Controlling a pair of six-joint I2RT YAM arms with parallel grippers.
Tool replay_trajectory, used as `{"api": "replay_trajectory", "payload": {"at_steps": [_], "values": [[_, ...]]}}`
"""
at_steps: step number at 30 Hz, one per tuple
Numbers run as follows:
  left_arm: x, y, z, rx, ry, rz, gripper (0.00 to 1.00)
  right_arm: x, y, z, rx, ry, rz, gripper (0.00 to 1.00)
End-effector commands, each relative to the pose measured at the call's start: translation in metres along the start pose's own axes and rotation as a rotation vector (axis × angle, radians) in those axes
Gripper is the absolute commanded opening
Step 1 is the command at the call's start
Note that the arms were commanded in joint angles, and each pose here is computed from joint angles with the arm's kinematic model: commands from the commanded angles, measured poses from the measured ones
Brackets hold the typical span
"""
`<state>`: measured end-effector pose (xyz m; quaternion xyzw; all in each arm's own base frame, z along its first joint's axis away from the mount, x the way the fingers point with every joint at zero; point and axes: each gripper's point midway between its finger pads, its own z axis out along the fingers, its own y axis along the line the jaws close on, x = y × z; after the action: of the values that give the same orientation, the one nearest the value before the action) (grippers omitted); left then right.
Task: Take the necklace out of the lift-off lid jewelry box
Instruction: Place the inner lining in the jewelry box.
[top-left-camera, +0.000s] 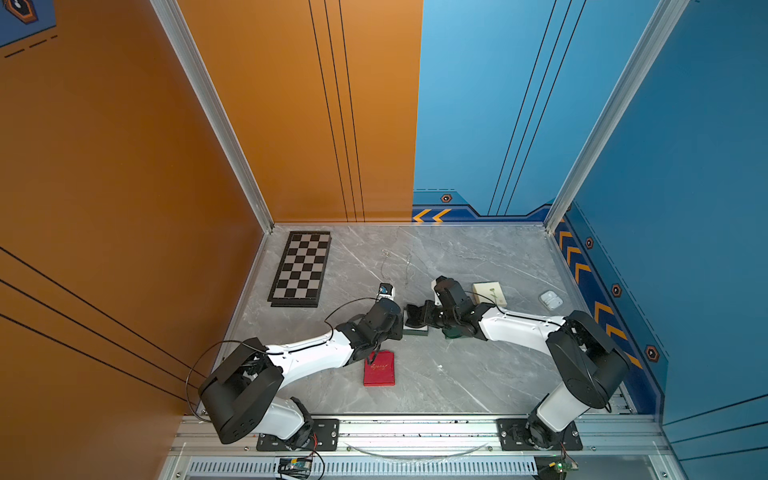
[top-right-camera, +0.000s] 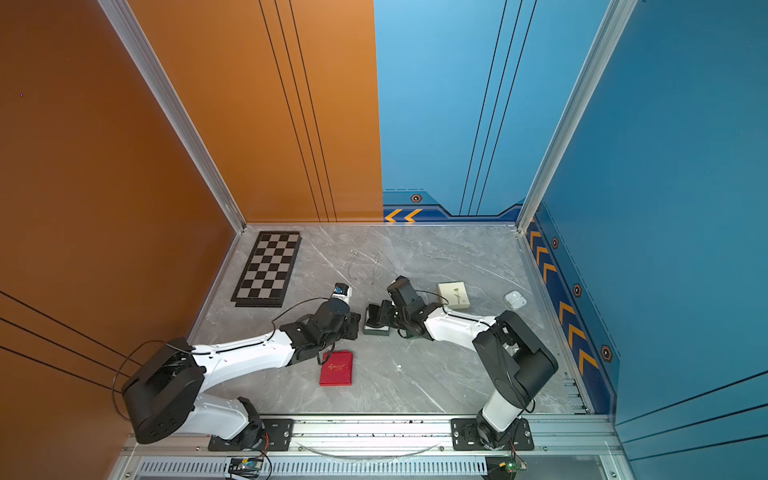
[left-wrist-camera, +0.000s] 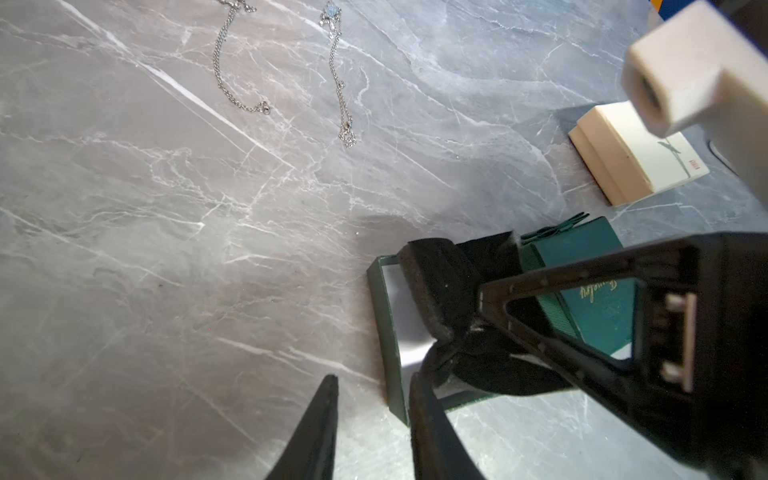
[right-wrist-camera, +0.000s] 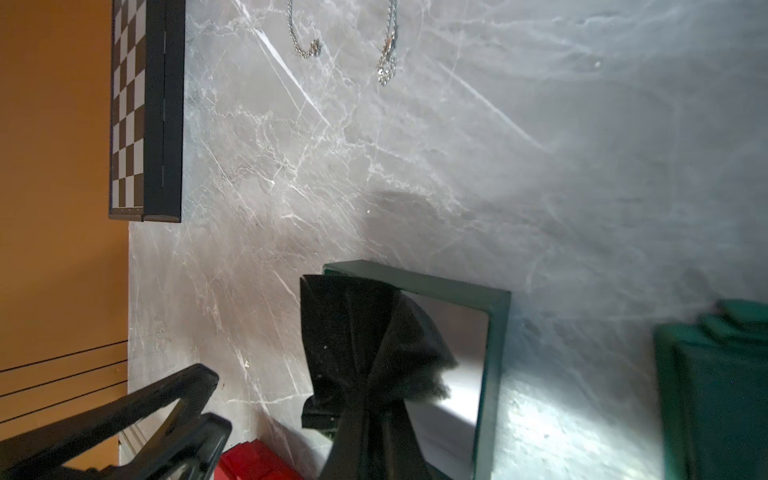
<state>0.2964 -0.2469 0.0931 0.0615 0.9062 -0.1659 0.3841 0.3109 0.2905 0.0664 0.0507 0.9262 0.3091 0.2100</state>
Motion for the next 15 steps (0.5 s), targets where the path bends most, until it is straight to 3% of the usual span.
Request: {"api": "replay_trajectory", "payload": {"at_steps": [1, 15], "values": [[-0.004, -0.007, 0.003, 0.025, 0.017, -0.002, 0.31, 0.003, -0.005, 0.006, 0.043, 0.023, -0.027, 0.08], [0.008, -0.024, 0.027, 0.078, 0.081, -0.018, 0.32, 0.011, -0.011, 0.022, 0.116, 0.153, -0.137, 0.08]]}}
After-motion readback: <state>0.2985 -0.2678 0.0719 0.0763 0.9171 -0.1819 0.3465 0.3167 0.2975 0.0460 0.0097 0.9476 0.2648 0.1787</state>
